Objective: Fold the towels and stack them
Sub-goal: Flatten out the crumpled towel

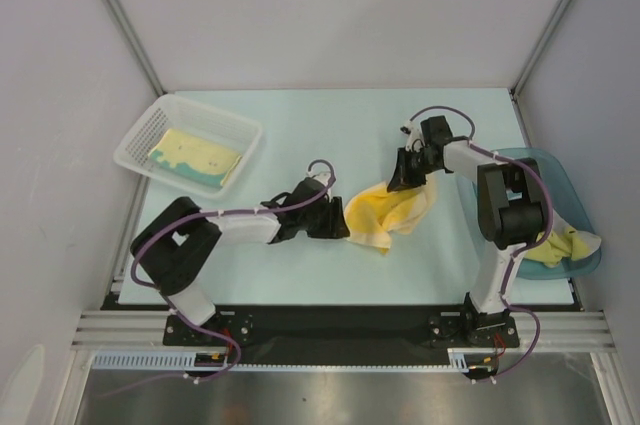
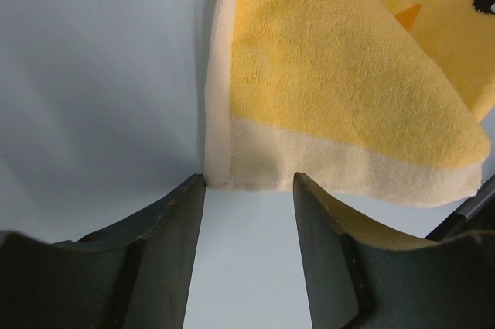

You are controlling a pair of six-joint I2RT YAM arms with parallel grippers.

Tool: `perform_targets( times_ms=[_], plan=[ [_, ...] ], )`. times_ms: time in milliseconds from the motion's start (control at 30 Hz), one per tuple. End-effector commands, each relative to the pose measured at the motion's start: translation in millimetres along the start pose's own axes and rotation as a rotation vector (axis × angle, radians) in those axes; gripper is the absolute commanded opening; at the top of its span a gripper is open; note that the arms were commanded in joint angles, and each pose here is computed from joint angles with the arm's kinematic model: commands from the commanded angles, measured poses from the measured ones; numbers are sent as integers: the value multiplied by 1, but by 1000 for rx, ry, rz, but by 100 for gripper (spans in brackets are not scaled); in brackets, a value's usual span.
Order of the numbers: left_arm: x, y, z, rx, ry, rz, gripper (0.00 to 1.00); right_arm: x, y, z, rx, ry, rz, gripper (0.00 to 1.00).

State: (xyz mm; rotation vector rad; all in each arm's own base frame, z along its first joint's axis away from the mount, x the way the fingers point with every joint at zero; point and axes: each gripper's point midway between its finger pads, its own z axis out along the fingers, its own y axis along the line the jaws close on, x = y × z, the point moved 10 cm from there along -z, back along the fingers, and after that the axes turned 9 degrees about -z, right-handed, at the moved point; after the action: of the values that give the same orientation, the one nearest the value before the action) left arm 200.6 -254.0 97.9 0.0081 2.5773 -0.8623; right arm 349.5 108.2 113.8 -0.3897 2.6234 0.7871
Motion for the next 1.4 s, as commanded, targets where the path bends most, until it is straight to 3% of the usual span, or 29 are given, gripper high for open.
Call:
perform_targets(
  times_ms=[0, 167, 267, 333, 467, 567, 767, 900, 1133, 1267, 1367],
  plan=[
    [0, 3, 10, -76, 8, -17, 56, -7, 9, -13, -10, -58, -26, 0],
    [1, 8, 18, -129, 35, -19, 55, -5, 10, -15, -14, -61, -31, 0],
    [4, 13, 25, -163, 55, -16, 49, -5, 12, -17, -16, -64, -32, 0],
    [6, 15, 28, -176, 67, -16, 42, -6, 13, -17, -20, -73, -33, 0],
    [4, 13, 30, -184, 82, -5, 14, -5, 20, -19, -22, -86, -34, 0],
    [1, 10, 26, -182, 83, 17, 1, -6, 24, -22, -14, -98, -45, 0],
    [-13, -7, 7, -130, 70, 92, 0, -12, 36, -35, -10, -139, -55, 0],
    [-41, -33, -24, -109, 3, 232, 0, -22, 57, -58, -13, -229, -75, 0],
    [-98, -71, -111, -191, -314, 433, 0, -35, 109, -131, 54, -534, -168, 0],
    [-120, -98, -167, -148, -434, 509, 0, -21, 161, -189, 60, -780, -345, 0],
    [-120, -111, -210, -53, -489, 534, 0, -8, 177, -217, 81, -867, -367, 0]
  ],
)
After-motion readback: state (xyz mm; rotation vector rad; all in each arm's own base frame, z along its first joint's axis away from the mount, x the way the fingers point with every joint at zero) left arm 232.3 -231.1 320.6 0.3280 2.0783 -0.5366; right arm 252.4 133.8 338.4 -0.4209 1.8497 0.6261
